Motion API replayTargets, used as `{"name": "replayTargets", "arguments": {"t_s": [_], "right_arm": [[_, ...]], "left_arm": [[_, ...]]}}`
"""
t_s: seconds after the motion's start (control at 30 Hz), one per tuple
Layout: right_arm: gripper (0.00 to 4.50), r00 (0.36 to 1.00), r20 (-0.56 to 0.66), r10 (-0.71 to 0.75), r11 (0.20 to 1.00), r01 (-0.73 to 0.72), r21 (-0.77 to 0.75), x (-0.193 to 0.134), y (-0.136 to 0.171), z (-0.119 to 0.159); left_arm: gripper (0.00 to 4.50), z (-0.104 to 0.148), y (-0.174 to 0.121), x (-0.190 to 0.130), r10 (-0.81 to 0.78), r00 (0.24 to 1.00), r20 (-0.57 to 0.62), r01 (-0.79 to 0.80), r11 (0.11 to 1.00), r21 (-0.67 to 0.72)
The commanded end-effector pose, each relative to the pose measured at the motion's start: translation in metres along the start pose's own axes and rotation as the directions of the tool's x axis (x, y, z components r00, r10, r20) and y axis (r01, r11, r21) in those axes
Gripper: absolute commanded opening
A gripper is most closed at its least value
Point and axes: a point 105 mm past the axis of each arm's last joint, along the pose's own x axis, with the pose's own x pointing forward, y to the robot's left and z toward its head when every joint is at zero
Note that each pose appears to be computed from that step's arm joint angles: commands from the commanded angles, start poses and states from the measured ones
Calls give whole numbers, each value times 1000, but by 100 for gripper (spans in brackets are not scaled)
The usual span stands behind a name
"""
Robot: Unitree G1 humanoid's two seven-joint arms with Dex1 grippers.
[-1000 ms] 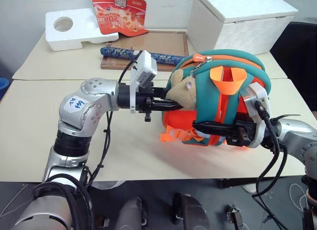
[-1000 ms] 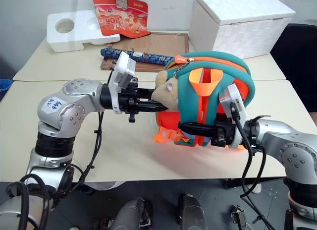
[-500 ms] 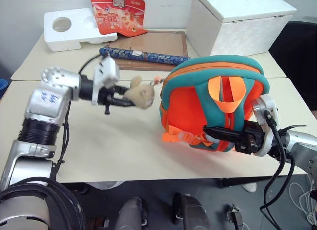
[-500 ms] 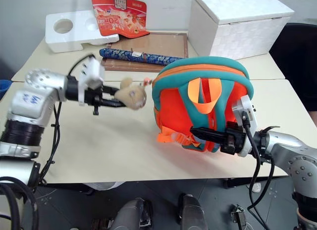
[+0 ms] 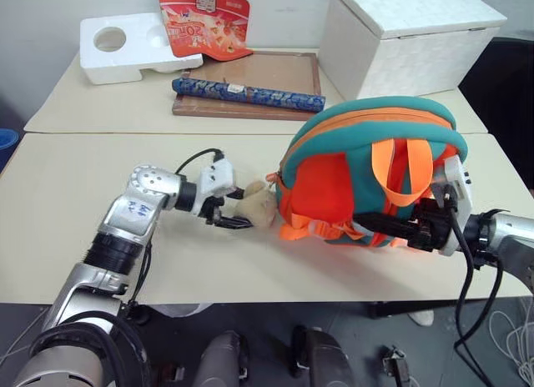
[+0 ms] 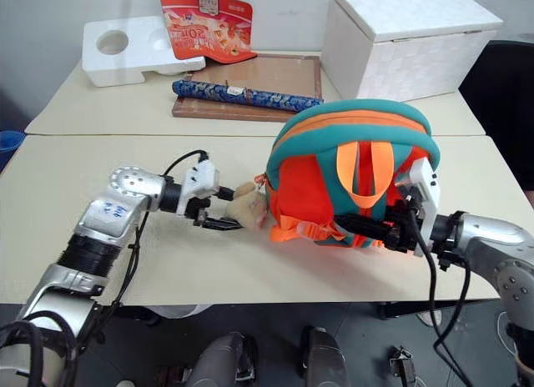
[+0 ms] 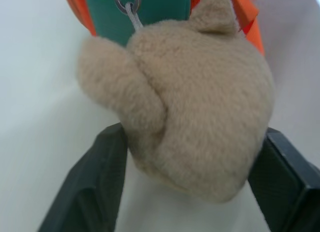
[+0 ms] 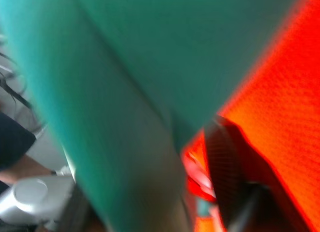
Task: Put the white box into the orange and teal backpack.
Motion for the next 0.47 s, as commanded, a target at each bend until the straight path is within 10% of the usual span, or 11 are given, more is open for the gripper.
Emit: {"name": "replayTargets", "arguments": {"t_s": [0.03,0.17,0.47], "right_arm": [[318,999,-15,-40,997,39,-60,-43,-8,21],[447,995,-28,-96,995,96,0,-101,-18,37],[447,972,70,-226,974,226,2,-130,-43,46]], "left_arm": [[450,20,-4,-48,46,992,115,-36,996,-83],[450,36,-5,-104,151,969,194,-115,976,-183],[450,46,-3,-145,377,901,214,-341,921,-187]]}}
